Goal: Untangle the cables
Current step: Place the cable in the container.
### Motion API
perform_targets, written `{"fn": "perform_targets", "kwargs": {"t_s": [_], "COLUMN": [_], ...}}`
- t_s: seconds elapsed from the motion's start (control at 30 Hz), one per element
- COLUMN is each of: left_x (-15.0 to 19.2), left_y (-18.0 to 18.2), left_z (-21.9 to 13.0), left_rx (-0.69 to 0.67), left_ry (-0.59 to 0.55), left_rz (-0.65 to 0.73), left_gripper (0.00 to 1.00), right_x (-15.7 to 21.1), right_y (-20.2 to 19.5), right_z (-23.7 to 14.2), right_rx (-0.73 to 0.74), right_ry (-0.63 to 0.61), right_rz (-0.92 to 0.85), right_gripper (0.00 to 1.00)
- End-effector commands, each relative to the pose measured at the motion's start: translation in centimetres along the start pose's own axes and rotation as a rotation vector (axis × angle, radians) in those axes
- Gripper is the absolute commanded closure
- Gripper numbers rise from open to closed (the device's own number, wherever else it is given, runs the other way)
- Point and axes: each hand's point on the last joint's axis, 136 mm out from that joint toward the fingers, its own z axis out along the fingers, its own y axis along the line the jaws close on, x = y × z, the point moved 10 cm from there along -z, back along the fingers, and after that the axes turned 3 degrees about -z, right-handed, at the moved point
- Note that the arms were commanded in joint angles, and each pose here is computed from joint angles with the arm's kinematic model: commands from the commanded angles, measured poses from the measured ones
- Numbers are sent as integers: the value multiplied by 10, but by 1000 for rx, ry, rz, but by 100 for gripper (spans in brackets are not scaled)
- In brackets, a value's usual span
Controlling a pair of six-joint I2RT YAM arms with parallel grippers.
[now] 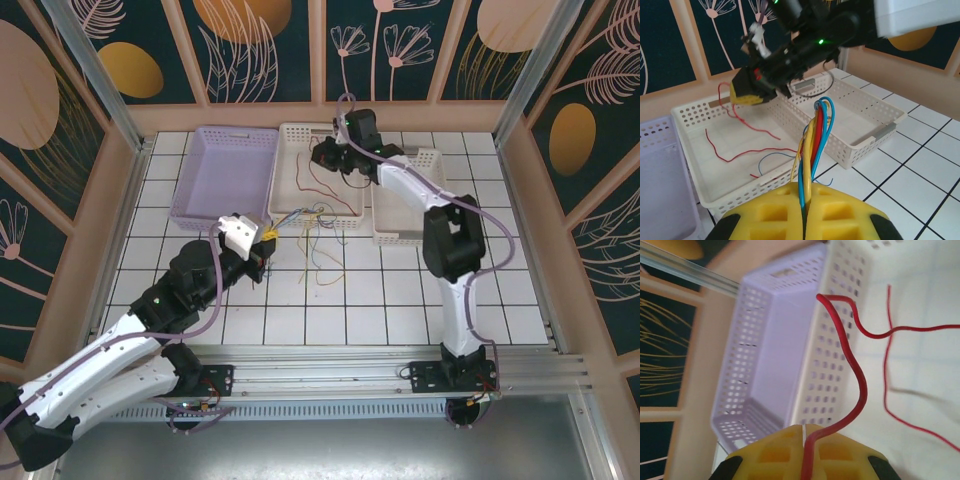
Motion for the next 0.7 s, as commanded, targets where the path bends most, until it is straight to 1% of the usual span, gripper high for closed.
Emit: {"fn": "perform_targets", "kwargs": {"t_s": [0.0,0.07,0.1,0.13,0.23,0.3,0.37,0.43,0.47,0.53,0.6,0.67], "left_x": [-4,-3,-3,-3,-2,-2,-2,-1,-1,0,-1,-1], "left_y": [-2,-2,-2,-2,-3,-3,-4,-4,-4,-5,-5,-6], "left_z": [1,2,3,3,4,4,5,6,7,7,8,8], "left_rx": [29,30,35,36,42,46,49,53,55,60,65,72], "left_ry": [-31,-25,-22,-22,-15,-12,-7,-2,0,6,10,11], "left_rz": [7,7,8,8,8,9,8,9,8,5,4,0], "left_gripper": [100,100,100,100,100,100,100,100,100,100,100,100], "right_x": [-5,-7,-9,-10,-15,-19,-22,-24,-24,-25,-26,-21], "right_y": [4,0,1,2,14,22,30,39,44,53,64,78], "right_z": [5,8,8,6,-4,-15,-29,-41,-48,-61,-83,-110], "right_rx": [-23,-16,-11,-8,-14,-3,6,-1,-3,-1,1,-32], "right_ry": [60,65,58,53,33,3,-30,-48,-58,-78,-121,-161], "right_rz": [-7,-1,-2,-3,-29,-51,-69,-87,-95,-107,-125,-143], "right_gripper": [100,100,98,92,80,72,62,55,53,52,51,51]}}
